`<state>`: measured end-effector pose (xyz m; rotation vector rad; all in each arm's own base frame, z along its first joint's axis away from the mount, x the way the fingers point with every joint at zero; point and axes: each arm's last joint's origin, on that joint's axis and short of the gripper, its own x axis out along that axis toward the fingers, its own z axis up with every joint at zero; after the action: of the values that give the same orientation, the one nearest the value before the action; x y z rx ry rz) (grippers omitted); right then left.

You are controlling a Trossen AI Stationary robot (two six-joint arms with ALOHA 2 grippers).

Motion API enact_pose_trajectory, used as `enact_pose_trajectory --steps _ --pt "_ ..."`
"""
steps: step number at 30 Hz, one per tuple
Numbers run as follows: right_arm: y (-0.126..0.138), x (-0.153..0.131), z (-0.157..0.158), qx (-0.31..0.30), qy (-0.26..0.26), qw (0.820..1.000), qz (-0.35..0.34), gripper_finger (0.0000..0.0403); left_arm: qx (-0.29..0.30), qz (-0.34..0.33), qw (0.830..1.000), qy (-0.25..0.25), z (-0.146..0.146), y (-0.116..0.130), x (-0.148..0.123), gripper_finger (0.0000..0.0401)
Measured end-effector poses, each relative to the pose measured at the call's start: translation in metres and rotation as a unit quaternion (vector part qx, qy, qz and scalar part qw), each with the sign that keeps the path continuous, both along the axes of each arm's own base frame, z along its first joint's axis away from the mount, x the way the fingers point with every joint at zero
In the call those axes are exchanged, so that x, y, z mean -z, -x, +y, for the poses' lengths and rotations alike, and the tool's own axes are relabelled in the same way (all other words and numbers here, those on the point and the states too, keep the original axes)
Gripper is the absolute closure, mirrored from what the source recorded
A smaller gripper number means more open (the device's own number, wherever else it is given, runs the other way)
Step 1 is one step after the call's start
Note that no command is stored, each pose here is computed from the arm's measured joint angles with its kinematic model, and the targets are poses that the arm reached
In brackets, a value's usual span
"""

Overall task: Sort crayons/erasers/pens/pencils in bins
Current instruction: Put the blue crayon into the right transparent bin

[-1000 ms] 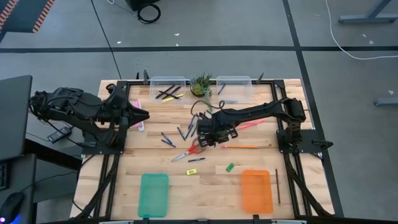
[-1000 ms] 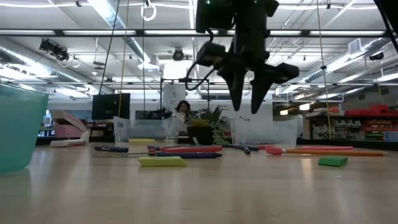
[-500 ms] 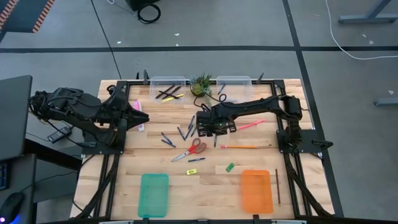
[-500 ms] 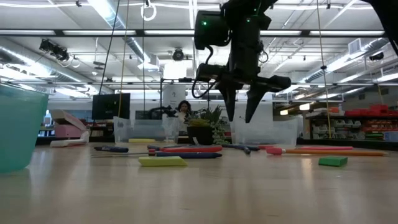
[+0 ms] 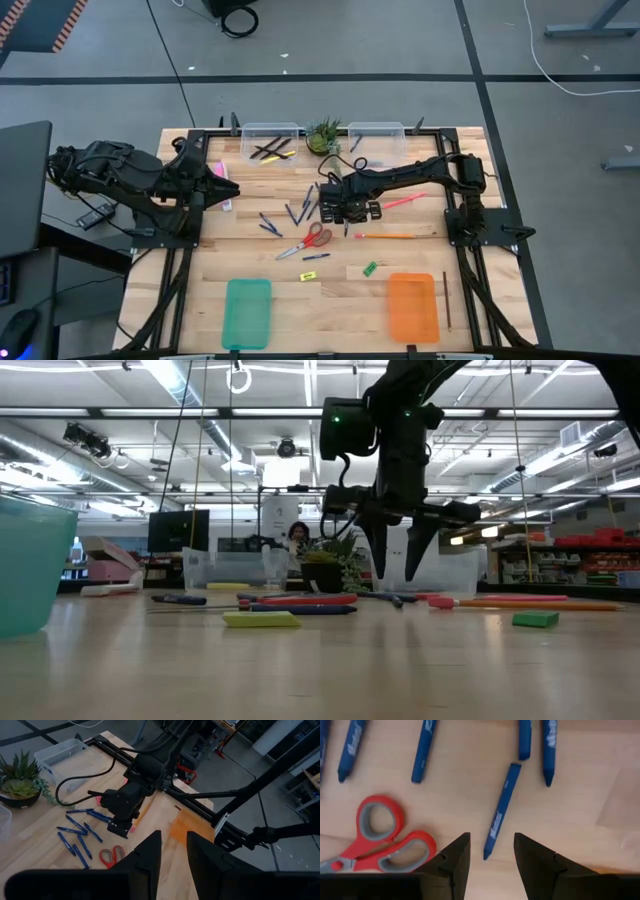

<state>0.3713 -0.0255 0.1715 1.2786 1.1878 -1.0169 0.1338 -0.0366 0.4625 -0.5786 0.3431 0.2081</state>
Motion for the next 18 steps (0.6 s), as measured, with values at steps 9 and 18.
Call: enact_pose_trajectory --steps 9,18 --pt "0.003 0.013 0.001 0.043 0.017 0.999 -0.006 0.025 -0.001 -0.001 1.0 0.002 0.0 0.0 0.0 0.0302" --pt "0.005 0.021 0.001 0.043 0.03 0.999 -0.01 0.0285 -0.006 -0.002 1.0 0.016 0.0 0.0 0.0 0.0305"
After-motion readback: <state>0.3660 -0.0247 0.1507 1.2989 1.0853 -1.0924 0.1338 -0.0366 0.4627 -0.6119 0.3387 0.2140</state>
